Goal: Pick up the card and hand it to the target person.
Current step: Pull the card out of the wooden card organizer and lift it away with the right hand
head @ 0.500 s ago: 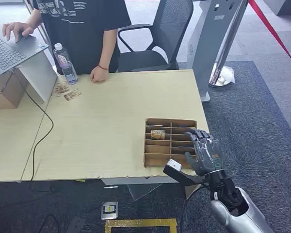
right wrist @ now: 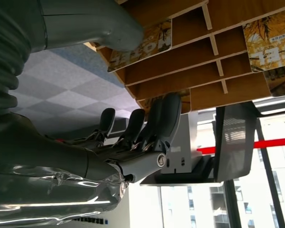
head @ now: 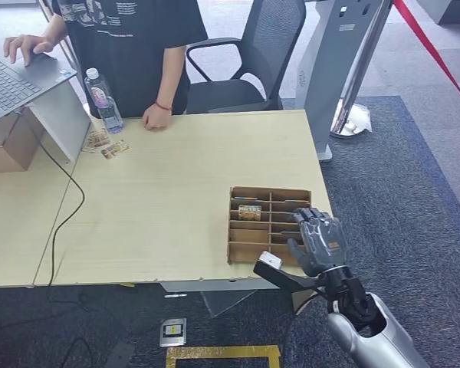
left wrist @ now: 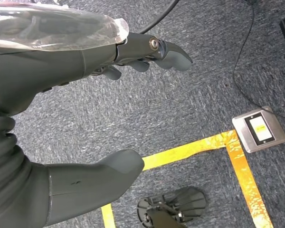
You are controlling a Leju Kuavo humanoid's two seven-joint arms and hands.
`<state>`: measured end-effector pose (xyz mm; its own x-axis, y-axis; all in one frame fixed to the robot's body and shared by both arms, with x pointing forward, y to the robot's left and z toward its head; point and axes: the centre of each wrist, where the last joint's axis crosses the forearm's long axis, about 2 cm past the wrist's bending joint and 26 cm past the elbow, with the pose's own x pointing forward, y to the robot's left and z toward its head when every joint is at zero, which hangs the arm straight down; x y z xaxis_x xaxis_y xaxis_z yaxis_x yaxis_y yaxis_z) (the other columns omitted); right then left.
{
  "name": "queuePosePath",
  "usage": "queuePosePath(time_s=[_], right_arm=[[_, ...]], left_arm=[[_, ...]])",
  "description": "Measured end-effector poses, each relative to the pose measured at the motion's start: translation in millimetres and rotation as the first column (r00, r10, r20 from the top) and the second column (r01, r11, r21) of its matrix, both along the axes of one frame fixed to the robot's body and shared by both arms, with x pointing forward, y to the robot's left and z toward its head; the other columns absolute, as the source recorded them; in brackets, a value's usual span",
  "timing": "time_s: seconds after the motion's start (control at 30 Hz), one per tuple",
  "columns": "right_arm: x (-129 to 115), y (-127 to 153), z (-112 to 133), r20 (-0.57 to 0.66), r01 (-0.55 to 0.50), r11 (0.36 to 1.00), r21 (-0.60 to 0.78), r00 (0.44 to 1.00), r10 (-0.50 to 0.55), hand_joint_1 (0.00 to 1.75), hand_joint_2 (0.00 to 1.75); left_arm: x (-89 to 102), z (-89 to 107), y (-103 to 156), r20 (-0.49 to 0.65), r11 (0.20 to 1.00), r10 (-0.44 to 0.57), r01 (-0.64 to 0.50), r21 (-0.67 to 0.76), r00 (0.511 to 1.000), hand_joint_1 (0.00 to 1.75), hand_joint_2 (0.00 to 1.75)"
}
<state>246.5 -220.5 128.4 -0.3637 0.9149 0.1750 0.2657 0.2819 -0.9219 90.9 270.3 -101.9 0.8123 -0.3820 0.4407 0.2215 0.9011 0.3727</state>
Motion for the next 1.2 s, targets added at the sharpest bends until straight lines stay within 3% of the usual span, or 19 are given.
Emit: queuePosePath(time_s=[0.37,0.9,0.97,1.13,1.2], right_arm=[[0,0,-7,-0.03,0.003,1.0,-0.015,1.0,-0.004,0.67,1.75],[3,-5,-13,-0.045,0.033,0.998,-0.044,0.998,-0.035,0.87,1.75],[3,-6,-14,-0.046,0.037,0.998,-0.05,0.998,-0.039,0.96,1.75],[3,-6,-14,-0.045,0.042,0.997,-0.06,0.998,-0.044,1.62,1.75],[3,-6,-14,-0.042,0.047,0.997,-0.066,0.998,-0.05,1.71,1.75]], left_arm=[[0.2,0.1,-1,0.0,1.0,-0.003,0.003,0.0,1.0,0.0,1.75],[0.3,0.2,-3,-0.004,1.0,-0.007,0.007,-0.001,1.0,0.0,1.75],[0.3,0.2,-3,-0.004,1.0,-0.008,0.008,-0.001,1.0,0.0,1.75],[0.3,0.2,-3,-0.004,1.0,-0.008,0.008,-0.001,1.0,0.0,1.75],[0.3,0.2,-3,-0.005,1.0,-0.008,0.008,-0.001,1.0,0.0,1.75]])
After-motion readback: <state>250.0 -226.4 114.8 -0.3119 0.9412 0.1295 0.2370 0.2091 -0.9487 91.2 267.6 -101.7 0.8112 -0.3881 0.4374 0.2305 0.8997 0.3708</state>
